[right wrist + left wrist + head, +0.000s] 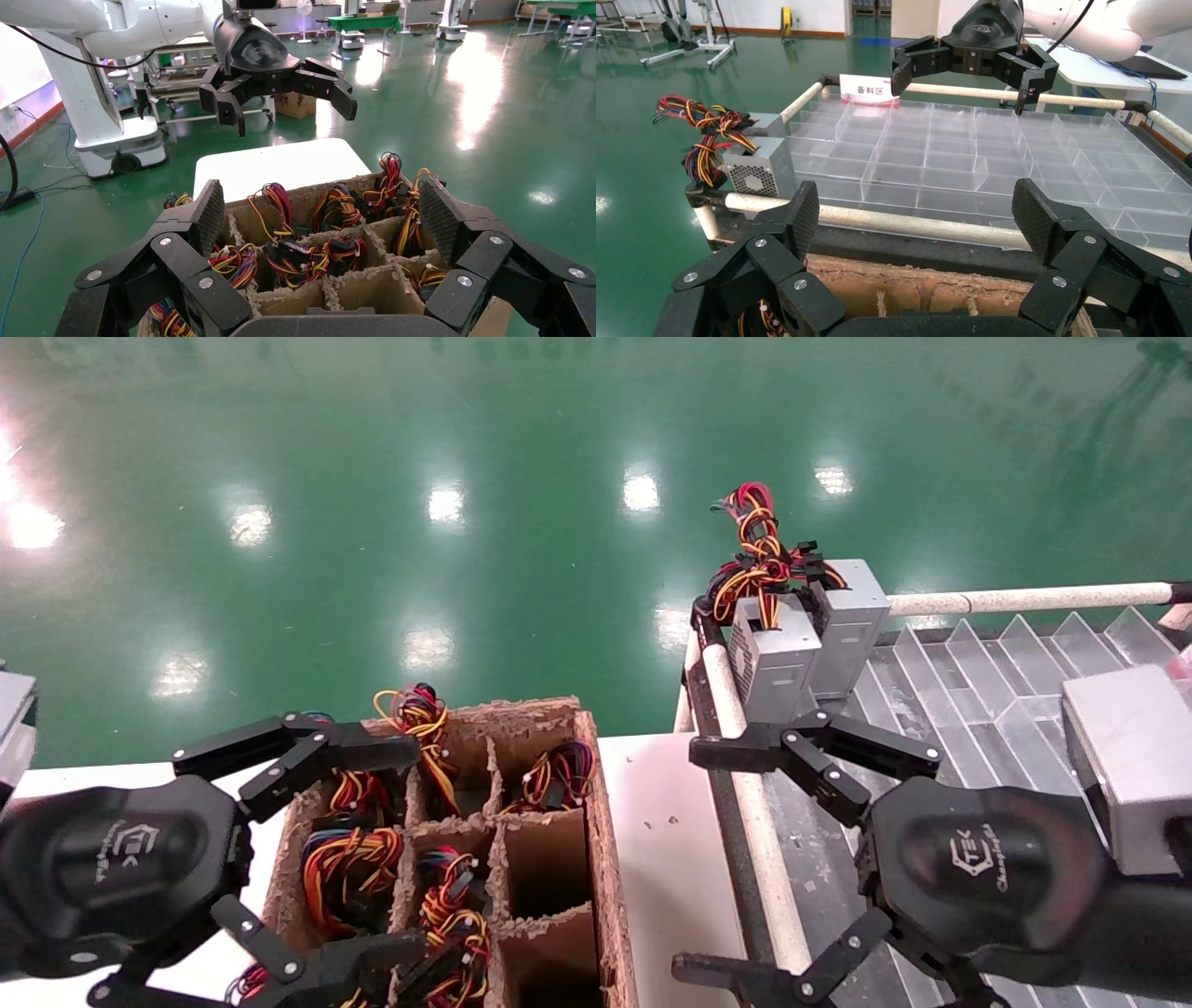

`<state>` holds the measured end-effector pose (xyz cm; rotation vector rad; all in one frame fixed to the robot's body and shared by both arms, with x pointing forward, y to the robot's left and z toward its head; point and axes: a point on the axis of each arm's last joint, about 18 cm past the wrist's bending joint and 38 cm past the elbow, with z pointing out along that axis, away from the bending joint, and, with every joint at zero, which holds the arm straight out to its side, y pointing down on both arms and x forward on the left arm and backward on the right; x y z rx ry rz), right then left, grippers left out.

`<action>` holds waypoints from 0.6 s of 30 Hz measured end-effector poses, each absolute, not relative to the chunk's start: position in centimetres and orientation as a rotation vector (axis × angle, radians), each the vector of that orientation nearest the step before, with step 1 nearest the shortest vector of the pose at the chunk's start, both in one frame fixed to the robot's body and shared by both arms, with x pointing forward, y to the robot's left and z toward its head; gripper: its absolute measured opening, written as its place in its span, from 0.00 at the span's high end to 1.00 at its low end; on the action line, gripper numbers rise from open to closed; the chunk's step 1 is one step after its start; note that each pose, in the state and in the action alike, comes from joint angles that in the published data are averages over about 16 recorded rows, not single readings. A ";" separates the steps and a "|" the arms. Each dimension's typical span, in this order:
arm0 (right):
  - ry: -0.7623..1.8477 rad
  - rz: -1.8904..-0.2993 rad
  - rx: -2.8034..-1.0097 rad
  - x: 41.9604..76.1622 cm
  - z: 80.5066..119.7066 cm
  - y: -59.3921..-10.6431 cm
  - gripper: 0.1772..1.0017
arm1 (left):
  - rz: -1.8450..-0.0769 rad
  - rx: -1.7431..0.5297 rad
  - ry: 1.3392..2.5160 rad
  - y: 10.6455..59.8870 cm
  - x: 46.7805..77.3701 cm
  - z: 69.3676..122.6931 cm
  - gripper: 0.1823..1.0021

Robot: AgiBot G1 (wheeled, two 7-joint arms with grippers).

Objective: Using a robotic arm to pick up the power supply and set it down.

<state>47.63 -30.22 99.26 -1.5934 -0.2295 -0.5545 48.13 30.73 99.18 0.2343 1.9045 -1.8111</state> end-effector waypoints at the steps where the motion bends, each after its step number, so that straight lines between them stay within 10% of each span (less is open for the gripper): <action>1: -0.230 -0.554 -1.593 47.6 99.3 -30.2 0.00 | -1.811 0.234 1.905 30.7 48.1 99.2 0.00; 18: -0.230 -0.554 -1.593 47.6 99.3 -30.2 0.00 | -1.811 0.234 1.905 30.7 48.1 99.2 0.00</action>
